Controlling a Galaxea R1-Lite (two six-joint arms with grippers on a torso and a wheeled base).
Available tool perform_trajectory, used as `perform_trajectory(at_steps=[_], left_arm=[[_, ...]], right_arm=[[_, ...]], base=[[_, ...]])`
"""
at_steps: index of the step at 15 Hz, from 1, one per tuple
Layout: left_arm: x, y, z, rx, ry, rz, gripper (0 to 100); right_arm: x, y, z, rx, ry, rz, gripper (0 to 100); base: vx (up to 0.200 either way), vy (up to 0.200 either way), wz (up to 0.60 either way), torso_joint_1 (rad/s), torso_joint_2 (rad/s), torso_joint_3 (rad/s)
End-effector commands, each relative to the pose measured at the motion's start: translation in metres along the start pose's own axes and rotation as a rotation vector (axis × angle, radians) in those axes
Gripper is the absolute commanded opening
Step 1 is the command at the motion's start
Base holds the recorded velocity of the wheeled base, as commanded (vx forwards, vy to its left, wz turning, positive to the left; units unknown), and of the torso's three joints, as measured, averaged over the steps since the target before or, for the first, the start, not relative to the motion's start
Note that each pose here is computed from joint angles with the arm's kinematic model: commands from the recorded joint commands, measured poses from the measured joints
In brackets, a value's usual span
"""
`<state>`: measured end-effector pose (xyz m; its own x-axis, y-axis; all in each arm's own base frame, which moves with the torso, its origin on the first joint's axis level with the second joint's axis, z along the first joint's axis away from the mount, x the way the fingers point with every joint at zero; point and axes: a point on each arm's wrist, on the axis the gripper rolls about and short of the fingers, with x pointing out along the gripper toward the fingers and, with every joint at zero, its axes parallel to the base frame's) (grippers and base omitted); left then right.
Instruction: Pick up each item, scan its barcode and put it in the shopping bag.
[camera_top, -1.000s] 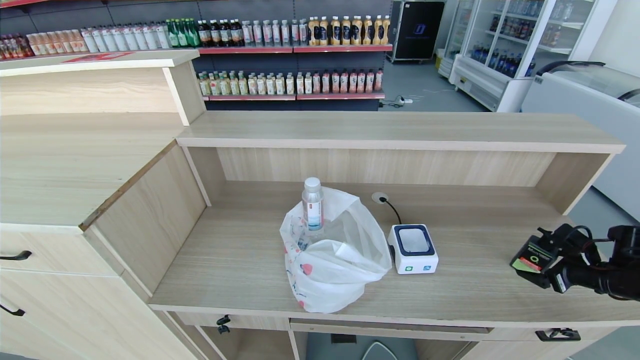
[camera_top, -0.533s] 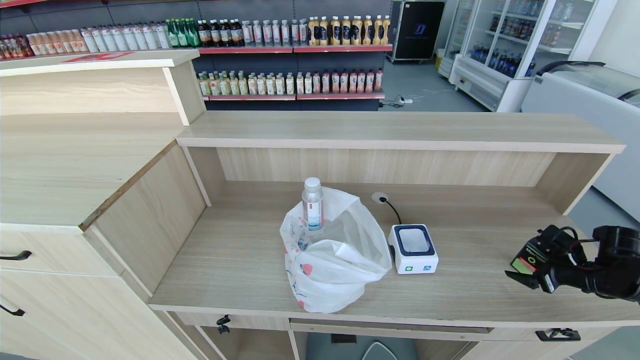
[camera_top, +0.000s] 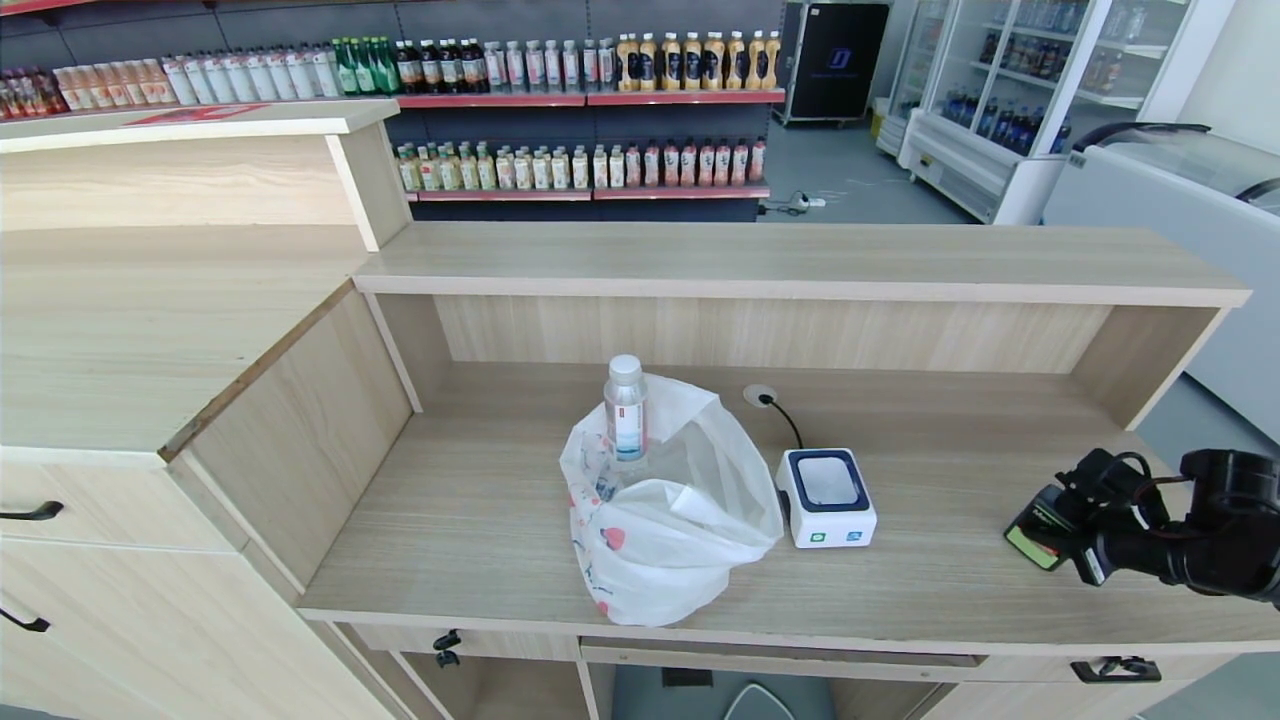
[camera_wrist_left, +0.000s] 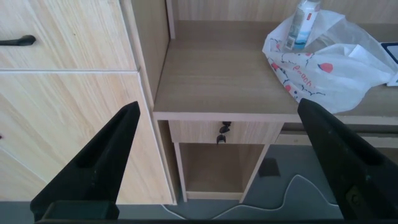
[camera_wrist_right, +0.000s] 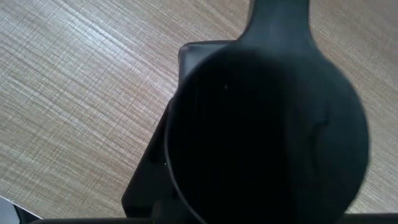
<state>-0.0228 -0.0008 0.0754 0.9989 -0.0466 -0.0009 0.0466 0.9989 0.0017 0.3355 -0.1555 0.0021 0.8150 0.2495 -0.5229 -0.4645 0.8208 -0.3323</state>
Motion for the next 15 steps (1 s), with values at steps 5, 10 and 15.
perform_trajectory(at_steps=[5, 10, 15], left_arm=[[0.0, 0.0, 0.0, 0.0, 0.001, 0.001, 100], [0.0, 0.0, 0.0, 0.0, 0.001, -0.001, 100], [0.0, 0.0, 0.0, 0.0, 0.001, -0.001, 100]], right_arm=[[-0.043, -0.013, 0.057, -0.241, -0.122, -0.144, 0], [-0.185, 0.06, 0.15, -0.877, -0.271, -0.408, 0], [-0.249, 0.123, 0.222, -1.646, -0.604, -0.842, 0]], base=[[0.0, 0.0, 0.0, 0.0, 0.0, 0.0], [0.0, 0.0, 0.0, 0.0, 0.0, 0.0], [0.0, 0.0, 0.0, 0.0, 0.0, 0.0]])
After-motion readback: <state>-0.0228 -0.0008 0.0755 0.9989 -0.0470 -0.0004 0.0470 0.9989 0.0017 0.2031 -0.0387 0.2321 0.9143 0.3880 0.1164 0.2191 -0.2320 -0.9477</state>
